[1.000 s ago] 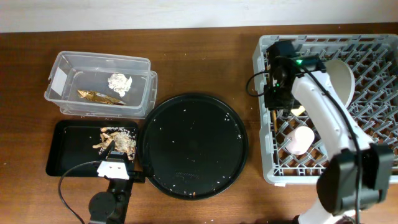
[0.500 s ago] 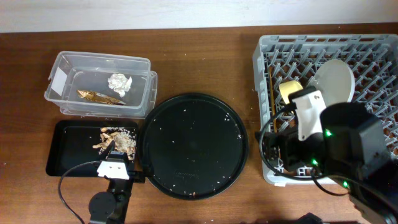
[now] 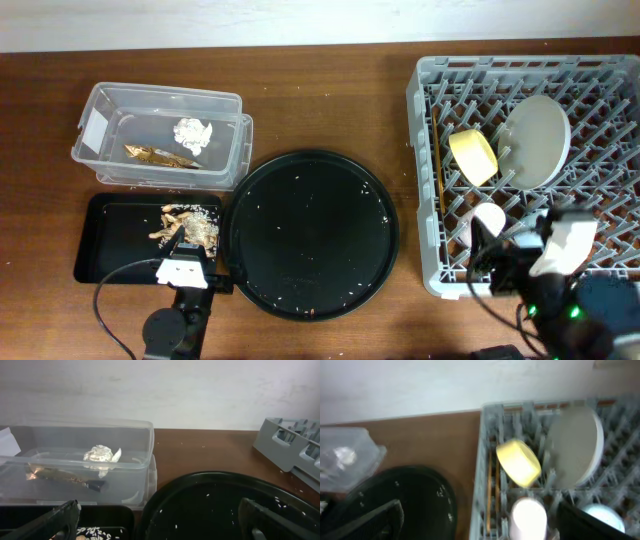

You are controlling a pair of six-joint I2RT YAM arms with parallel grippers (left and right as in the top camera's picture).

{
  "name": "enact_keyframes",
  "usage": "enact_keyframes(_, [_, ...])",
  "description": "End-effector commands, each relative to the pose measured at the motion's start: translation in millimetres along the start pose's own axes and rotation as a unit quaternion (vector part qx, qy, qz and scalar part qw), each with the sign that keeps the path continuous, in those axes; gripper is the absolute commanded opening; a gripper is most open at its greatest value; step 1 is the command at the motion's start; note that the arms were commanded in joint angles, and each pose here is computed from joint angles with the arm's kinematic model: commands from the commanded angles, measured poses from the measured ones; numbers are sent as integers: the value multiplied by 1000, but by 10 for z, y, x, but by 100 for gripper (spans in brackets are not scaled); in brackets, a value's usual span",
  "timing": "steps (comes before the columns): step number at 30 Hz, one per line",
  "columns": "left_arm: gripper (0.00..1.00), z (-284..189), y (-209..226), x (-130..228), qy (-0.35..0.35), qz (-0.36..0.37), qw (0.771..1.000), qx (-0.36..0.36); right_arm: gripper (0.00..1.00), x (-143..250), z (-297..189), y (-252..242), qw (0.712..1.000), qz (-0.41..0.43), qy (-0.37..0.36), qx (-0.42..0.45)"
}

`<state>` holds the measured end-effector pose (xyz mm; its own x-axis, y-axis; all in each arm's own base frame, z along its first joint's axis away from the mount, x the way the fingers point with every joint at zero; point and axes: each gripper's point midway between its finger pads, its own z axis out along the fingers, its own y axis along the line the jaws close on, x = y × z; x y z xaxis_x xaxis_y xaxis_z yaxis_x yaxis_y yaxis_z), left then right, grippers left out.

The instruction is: Sort waste into correct bins and load items into the dishwasher rack

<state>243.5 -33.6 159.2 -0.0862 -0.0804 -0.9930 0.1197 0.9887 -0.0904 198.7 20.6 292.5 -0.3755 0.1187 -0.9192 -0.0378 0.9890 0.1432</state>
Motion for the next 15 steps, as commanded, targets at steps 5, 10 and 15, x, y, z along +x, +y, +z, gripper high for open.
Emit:
enact_keyframes(5, [100, 3, -2, 24, 1, 8, 1000, 2, 98, 682, 199, -147, 998, 9, -54, 0])
enact_keyframes(10, [100, 3, -2, 24, 1, 8, 1000, 2, 98, 1050, 630, -194, 998, 9, -66, -4])
enact_keyframes(15, [100, 3, -2, 24, 1, 8, 1000, 2, 98, 1159, 895, -207, 994, 10, -108, -11])
